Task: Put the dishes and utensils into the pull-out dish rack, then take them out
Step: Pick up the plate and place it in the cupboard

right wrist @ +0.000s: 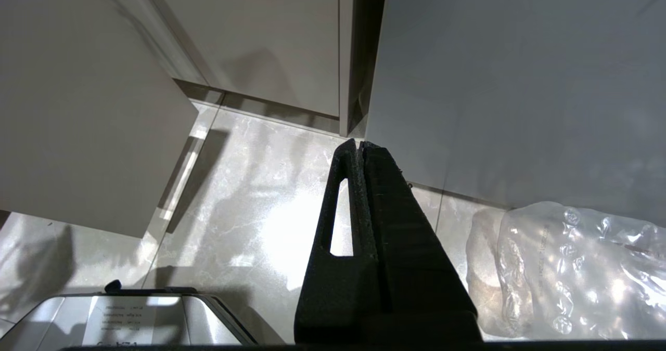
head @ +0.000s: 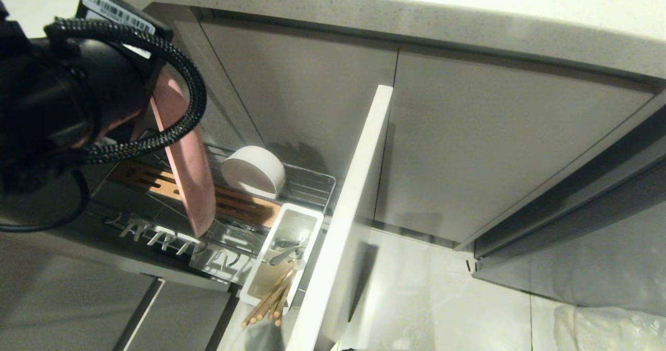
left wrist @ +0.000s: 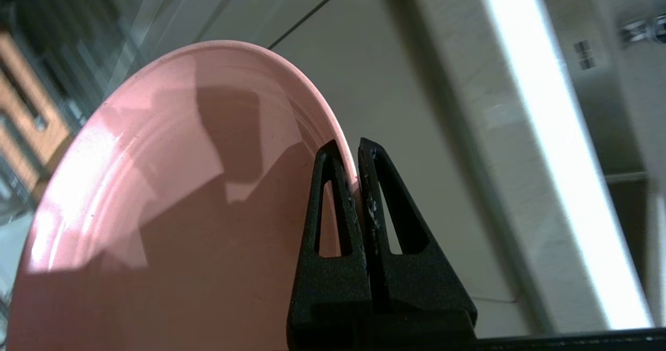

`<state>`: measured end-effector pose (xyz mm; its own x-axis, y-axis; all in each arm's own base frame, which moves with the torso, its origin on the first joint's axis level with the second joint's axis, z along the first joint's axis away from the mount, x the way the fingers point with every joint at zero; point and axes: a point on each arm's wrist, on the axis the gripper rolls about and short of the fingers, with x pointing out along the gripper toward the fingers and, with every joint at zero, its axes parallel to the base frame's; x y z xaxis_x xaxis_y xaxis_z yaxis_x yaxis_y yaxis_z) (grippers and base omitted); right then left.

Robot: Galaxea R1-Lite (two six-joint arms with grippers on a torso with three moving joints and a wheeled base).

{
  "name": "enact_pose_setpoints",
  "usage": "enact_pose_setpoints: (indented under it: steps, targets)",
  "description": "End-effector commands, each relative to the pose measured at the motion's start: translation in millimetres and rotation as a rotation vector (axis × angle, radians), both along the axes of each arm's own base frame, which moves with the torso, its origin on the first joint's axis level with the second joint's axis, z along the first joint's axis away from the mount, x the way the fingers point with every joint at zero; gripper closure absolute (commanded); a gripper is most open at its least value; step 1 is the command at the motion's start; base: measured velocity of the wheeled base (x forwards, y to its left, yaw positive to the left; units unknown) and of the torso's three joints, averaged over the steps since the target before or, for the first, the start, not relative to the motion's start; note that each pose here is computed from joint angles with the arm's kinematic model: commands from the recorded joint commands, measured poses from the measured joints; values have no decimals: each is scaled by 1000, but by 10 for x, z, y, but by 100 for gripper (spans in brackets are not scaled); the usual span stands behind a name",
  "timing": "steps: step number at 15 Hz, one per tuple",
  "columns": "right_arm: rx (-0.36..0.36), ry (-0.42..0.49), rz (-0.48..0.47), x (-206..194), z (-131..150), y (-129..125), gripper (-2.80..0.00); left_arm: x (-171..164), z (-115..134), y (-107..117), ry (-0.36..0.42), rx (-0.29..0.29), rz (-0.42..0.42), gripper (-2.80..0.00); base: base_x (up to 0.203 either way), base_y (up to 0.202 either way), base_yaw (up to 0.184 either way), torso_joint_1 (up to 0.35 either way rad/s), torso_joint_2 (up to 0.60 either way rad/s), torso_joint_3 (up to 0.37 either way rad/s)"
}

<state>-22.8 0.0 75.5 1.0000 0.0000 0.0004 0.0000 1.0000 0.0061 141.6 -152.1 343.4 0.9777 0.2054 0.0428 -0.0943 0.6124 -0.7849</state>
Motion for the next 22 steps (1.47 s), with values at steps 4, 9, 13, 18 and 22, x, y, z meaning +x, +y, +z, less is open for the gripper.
enact_pose_setpoints:
  steps: [4, 9, 13, 18, 22]
  targets:
    - [0, 0, 0, 0, 0, 0, 0, 26, -218, -46, -1, -35, 0, 0, 0, 0, 0, 0, 0, 0]
    - [0, 0, 0, 0, 0, 0, 0, 6, -490, -91, -7, -39, -19, 0, 0, 0, 0, 0, 0, 0]
    - [0, 0, 0, 0, 0, 0, 0, 32, -531, -134, 7, -30, 60, 0, 0, 0, 0, 0, 0, 0]
    - [0, 0, 0, 0, 0, 0, 0, 87, -598, -180, 5, -45, 127, 0, 0, 0, 0, 0, 0, 0]
    - [0, 0, 0, 0, 0, 0, 0, 135, -720, -124, -13, -71, 153, 0, 0, 0, 0, 0, 0, 0]
